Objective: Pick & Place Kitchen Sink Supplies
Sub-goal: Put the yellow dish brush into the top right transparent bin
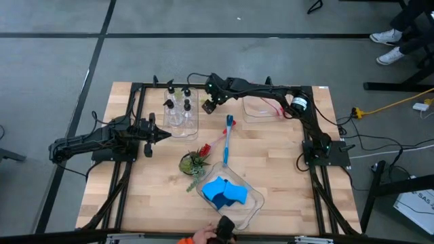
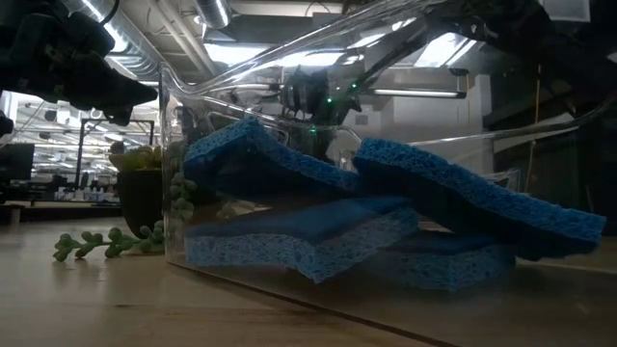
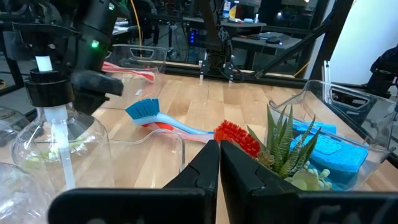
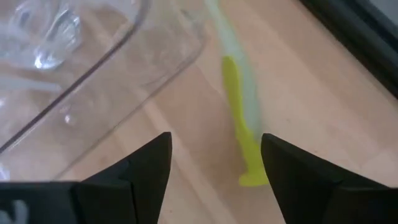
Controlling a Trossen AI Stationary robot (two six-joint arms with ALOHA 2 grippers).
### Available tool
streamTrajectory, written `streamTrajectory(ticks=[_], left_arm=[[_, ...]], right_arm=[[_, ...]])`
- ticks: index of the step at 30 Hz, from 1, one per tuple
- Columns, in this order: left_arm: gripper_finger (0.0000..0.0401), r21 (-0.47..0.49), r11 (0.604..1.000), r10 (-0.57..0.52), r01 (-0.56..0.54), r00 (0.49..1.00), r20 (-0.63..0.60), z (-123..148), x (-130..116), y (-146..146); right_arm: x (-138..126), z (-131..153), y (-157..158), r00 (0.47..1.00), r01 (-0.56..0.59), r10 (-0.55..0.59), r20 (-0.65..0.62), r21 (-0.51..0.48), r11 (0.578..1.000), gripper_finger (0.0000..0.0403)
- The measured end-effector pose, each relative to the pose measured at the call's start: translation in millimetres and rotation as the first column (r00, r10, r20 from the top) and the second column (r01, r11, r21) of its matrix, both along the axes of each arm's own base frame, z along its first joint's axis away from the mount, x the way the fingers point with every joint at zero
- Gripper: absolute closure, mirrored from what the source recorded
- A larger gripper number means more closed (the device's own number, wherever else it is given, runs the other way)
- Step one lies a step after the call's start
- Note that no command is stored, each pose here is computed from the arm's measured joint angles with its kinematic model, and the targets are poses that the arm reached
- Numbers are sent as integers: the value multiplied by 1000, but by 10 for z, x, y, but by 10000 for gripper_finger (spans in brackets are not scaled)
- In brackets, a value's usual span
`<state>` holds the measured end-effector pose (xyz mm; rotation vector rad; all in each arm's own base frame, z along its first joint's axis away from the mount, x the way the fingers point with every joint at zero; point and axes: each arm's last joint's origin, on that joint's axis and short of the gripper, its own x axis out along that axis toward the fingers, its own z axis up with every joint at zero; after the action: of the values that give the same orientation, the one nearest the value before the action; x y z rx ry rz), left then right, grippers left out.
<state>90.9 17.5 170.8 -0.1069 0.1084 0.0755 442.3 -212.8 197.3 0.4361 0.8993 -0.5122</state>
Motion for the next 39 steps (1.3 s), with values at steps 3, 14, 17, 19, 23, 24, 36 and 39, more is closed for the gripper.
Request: streamTrajectory(ticks=[3, 14, 17, 19, 23, 24, 36, 39], left_arm=[[395, 1, 1000, 12, -12, 1000, 0, 0, 0, 3], [390, 12, 994, 112, -112, 994, -5, -4, -4, 32], [392, 13, 993, 117, -117, 993, -4, -4, -4, 34], [394, 7, 991, 135, -135, 991, -4, -5, -5, 39], [395, 10, 988, 155, -155, 988, -5, -6, -6, 45], [395, 10, 988, 155, -155, 988, -5, -6, -6, 45], [390, 10, 988, 156, -155, 988, -5, -6, -6, 45], [392, 10, 988, 157, -157, 988, -5, -6, -6, 45]], right_arm=[[-26, 2, -55, 1000, 22, -23, 11, 20, 1000, 157], [-62, -12, -116, 996, 81, -82, 14, 57, 995, 157], [-73, -13, -138, 995, 98, -101, 25, 85, 992, 157], [-81, -12, -158, 992, 121, -124, 31, 98, 988, 157], [-95, 3, -170, 990, 135, -138, 21, 114, 984, 157], [-98, 3, -170, 991, 133, -135, 18, 113, 985, 157], [-110, -65, -169, 994, 106, -104, -35, 78, 991, 157], [-114, -71, -158, 995, 94, -91, -49, 72, 993, 157]])
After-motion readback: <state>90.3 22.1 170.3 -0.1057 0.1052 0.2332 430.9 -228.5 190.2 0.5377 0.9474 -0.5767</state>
